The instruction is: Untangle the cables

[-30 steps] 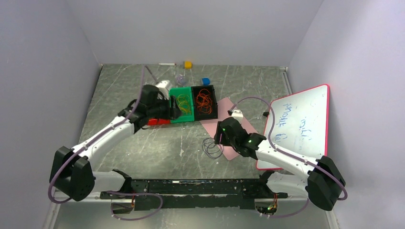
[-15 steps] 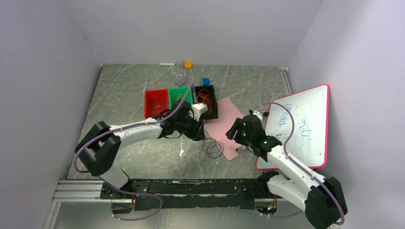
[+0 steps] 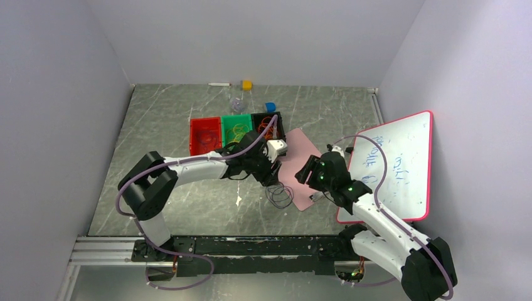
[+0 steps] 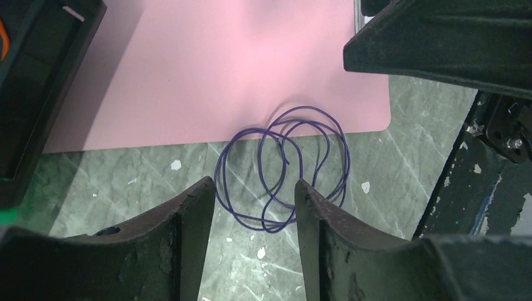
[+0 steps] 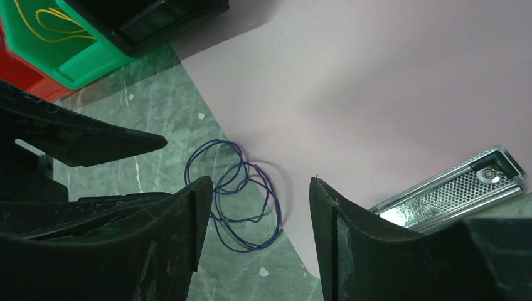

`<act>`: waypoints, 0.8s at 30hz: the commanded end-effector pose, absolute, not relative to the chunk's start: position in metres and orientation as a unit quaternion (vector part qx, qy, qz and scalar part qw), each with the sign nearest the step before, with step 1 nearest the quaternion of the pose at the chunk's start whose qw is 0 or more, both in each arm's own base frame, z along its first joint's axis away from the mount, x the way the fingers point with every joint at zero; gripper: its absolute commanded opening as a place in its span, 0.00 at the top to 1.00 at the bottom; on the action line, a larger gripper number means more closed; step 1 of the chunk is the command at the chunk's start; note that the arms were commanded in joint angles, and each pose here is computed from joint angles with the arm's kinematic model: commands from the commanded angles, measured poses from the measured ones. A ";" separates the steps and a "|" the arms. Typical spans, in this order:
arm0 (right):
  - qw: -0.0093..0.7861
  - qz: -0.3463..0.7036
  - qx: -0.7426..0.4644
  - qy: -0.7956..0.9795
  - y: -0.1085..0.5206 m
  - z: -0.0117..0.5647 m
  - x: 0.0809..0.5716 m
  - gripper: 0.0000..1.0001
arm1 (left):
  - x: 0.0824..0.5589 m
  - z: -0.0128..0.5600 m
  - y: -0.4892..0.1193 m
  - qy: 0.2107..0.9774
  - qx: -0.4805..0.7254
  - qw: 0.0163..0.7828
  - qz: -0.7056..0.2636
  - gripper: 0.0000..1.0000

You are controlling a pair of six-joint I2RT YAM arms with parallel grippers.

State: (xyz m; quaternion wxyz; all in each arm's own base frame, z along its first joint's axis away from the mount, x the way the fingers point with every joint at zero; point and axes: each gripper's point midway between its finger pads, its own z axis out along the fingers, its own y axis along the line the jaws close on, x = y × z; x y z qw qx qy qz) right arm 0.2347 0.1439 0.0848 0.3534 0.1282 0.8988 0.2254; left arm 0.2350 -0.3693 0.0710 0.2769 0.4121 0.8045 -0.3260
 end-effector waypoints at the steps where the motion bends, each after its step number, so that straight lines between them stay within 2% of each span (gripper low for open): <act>1: 0.359 0.231 0.123 0.896 0.144 0.084 0.235 0.38 | 0.236 0.072 -0.384 0.783 0.445 0.288 -0.326 0.45; 12: 0.357 0.233 0.120 0.897 0.145 0.083 0.235 0.38 | 0.227 0.046 -0.389 0.789 0.455 0.259 -0.321 0.50; 21: 0.357 0.235 0.119 0.896 0.146 0.082 0.236 0.38 | 0.228 0.056 -0.388 0.790 0.451 0.268 -0.317 0.52; 24: 0.356 0.237 0.119 0.896 0.147 0.081 0.236 0.38 | 0.229 0.059 -0.388 0.790 0.449 0.272 -0.318 0.57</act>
